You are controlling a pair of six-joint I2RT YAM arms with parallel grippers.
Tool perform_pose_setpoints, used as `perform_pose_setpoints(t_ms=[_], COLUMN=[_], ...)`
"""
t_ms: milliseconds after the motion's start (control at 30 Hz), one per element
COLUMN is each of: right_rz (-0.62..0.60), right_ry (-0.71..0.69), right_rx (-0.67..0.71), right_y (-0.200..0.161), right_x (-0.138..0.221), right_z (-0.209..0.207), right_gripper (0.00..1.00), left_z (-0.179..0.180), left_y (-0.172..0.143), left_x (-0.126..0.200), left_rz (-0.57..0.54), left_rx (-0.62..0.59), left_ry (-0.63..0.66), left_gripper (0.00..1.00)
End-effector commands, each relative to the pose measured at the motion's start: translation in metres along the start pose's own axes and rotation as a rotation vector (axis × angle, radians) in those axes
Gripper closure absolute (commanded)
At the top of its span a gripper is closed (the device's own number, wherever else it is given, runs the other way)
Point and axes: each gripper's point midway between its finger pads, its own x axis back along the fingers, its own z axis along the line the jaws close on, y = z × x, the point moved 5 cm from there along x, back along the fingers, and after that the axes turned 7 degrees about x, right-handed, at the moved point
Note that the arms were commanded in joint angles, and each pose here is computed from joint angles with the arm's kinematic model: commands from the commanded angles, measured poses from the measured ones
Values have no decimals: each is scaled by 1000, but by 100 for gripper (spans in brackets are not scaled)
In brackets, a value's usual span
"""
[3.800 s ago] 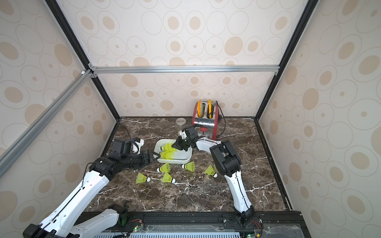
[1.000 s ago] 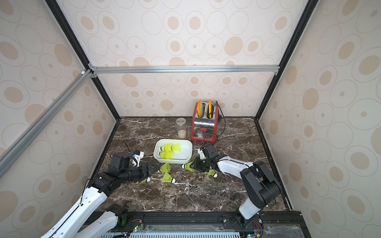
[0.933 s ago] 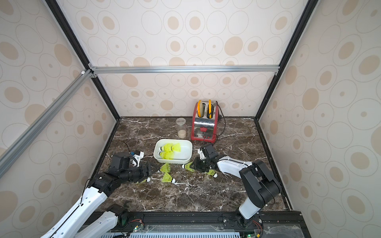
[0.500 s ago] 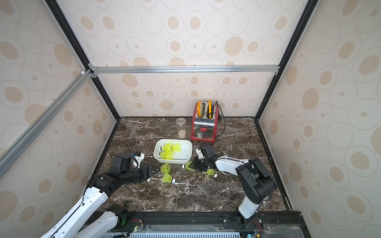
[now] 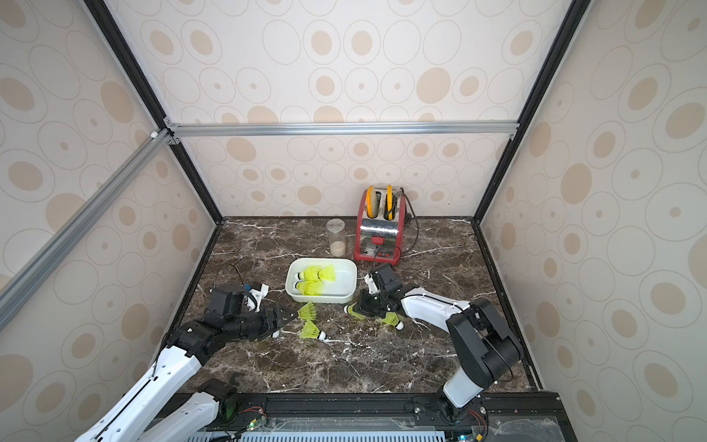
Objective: Put the shuttlecocks into the storage box
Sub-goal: Pick up the shuttlecock at the center of the board, then place the shuttlecock in the storage box.
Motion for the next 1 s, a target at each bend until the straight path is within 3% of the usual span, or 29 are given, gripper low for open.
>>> perform_pose_setpoints(t_ms=[0,433,967], right_rz=[16,-10,-43], right_ry=[-28,26,91], right_rx=[-2,41,100], right_y=[-5,2,29], right_x=[12,47,44], right_z=[8,46,71], right_gripper=[100,100,100], left_z=[-6,-11,-31], left_y=[1,7,24], left_x=[0,1,7], left_rz=[-2,-18,-69], left_rx=[-22,-32,-68], left_ry=[-20,-16,-25], left_gripper=[22,22,23])
